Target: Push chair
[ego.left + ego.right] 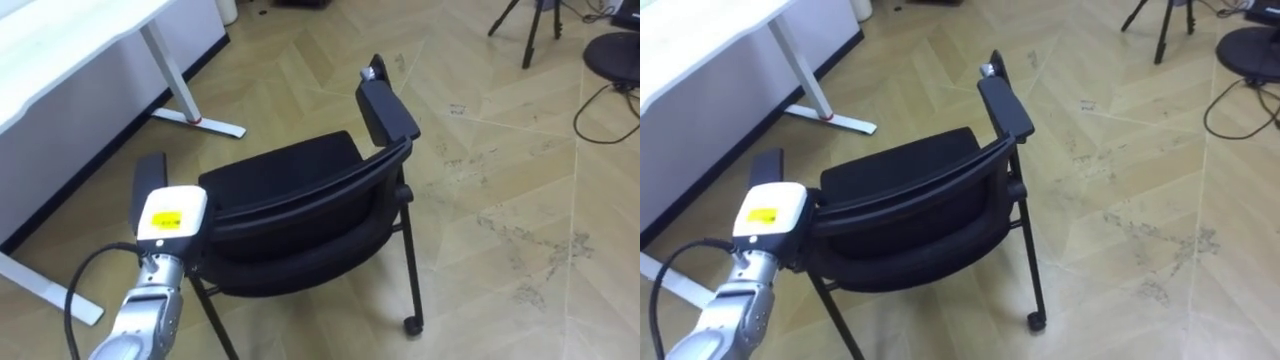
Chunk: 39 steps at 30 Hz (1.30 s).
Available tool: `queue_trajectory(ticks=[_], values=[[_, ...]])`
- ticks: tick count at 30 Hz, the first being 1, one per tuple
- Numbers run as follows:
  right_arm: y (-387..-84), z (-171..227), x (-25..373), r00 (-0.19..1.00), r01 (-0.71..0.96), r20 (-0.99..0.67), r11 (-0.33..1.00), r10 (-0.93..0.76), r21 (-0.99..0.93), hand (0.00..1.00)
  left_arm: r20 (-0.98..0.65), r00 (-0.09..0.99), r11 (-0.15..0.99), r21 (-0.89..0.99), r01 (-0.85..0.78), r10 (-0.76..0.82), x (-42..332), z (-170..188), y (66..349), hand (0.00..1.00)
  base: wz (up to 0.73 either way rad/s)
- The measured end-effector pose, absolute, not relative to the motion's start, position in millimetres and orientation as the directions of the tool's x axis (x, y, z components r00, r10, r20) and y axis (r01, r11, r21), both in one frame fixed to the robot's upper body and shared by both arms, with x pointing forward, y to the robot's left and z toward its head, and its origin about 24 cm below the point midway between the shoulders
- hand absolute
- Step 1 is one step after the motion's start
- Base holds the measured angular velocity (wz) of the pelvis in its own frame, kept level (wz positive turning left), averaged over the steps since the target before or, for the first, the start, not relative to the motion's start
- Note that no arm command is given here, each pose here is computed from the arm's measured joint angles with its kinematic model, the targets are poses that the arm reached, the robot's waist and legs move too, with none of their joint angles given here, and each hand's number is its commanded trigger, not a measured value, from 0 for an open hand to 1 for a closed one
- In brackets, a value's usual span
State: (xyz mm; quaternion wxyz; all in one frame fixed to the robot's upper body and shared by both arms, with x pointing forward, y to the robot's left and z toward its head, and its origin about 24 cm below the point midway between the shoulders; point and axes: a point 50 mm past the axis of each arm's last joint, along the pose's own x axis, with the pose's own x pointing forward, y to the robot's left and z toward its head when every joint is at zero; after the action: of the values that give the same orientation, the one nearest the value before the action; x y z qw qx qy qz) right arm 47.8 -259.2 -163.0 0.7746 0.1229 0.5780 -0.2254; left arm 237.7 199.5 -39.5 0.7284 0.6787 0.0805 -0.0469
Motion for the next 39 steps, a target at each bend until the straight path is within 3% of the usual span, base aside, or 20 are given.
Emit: queue_trajectory(ticks=[9, 14, 18, 28, 35, 39], values=[[-261.3, -162.3, 49.7, 0.228, 0.499, -0.947, 0.862, -0.227, -0.087, 0.0, -0.169, 0.986, 0.059, 0.984, 0.167, 0.017, 235.3, -37.7, 197.3, 1.0, 0.0], [-275.4, -157.8, 51.8, 0.204, 0.568, -0.924, 0.808, -0.324, -0.158, 0.0, -0.163, 0.986, 0.058, 0.985, 0.161, 0.027, 234.9, -36.7, 200.4, 1.0, 0.0], [-289.7, -150.4, 67.2, 0.214, 0.521, -0.889, 0.817, -0.405, -0.247, 0.0, -0.16, 0.987, 0.057, 0.986, 0.158, 0.023, 234.9, -36.3, 202.9, 1.0, -0.01], [-315.3, -90.8, 170.7, 0.561, 0.333, -0.536, 0.765, -0.631, -0.552, 0.0, -0.113, 0.993, 0.045, 0.993, 0.114, -0.013, 240.8, -25.6, 202.5, 1.0, -0.05], [-279.8, -18.3, 238.8, 0.874, 0.241, -0.115, 0.626, -0.472, -0.742, 0.0, -0.13, 0.991, 0.038, 0.991, 0.132, -0.042, 242.2, -21.0, 198.4, 1.0, -0.1], [-256.0, 1.7, 252.1, 0.939, 0.205, -0.004, 0.569, -0.343, -0.797, 0.0, -0.122, 0.991, 0.024, 0.992, 0.123, -0.059, 241.8, -14.4, 198.6, 1.0, -0.07]])
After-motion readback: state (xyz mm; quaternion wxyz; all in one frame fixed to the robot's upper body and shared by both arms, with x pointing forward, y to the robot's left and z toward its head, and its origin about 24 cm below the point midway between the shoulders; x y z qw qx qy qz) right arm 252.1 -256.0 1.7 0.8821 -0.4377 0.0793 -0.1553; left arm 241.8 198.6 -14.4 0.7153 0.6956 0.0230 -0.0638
